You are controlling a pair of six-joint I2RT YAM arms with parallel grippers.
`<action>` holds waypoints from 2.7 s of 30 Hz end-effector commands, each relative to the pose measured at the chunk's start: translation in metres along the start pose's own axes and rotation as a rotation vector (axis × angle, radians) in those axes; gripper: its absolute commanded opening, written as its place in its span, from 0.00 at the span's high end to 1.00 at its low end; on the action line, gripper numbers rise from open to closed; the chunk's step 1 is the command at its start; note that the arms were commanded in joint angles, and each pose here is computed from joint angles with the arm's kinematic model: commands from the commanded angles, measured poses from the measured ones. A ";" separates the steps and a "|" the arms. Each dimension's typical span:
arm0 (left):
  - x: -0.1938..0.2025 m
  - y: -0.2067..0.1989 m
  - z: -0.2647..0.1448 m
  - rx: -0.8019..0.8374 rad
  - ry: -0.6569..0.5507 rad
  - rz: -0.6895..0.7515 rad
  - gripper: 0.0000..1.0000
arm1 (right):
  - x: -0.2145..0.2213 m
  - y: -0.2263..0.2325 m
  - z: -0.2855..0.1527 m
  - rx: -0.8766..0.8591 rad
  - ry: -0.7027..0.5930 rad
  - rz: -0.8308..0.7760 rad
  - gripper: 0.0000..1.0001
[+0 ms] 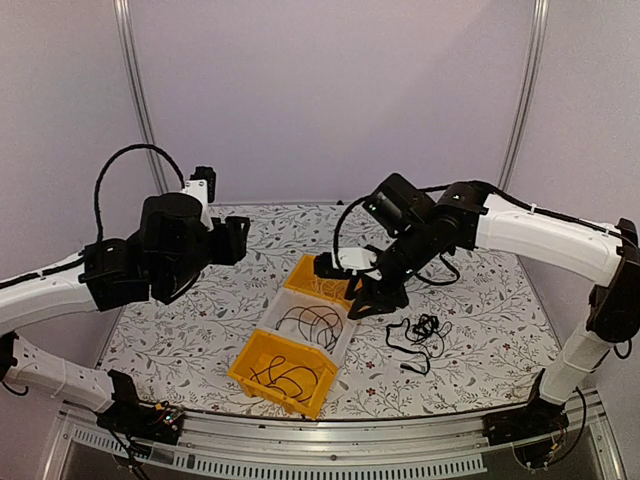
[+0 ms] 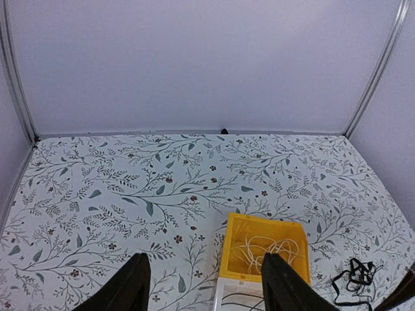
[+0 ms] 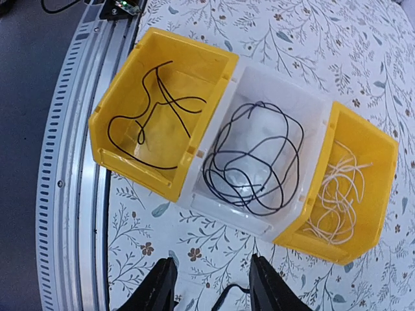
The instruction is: Untangle the cables
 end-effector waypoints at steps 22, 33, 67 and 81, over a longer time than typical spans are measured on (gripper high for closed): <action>0.028 -0.106 0.062 0.332 0.190 0.108 0.40 | 0.272 0.024 -0.018 0.134 0.233 0.665 0.58; 0.029 -0.111 0.063 0.349 0.203 0.066 0.40 | 0.284 0.025 -0.005 0.108 0.257 0.675 0.74; 0.056 -0.277 0.078 0.915 0.086 0.226 0.37 | 0.112 -0.011 -0.281 0.642 0.153 0.460 1.00; 0.155 -0.342 0.137 1.175 0.204 0.152 0.49 | 0.102 -0.003 -0.281 0.617 0.081 0.448 1.00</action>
Point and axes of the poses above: each gripper's point midway between its finger pads, its own z axis out along the fingers, its own y axis along the line the jaws close on, x = y × z, the point moved 6 cm from there along -z, back along the fingers, and after that the axes turned 14 degrees about -z, right-handed, at the moved point
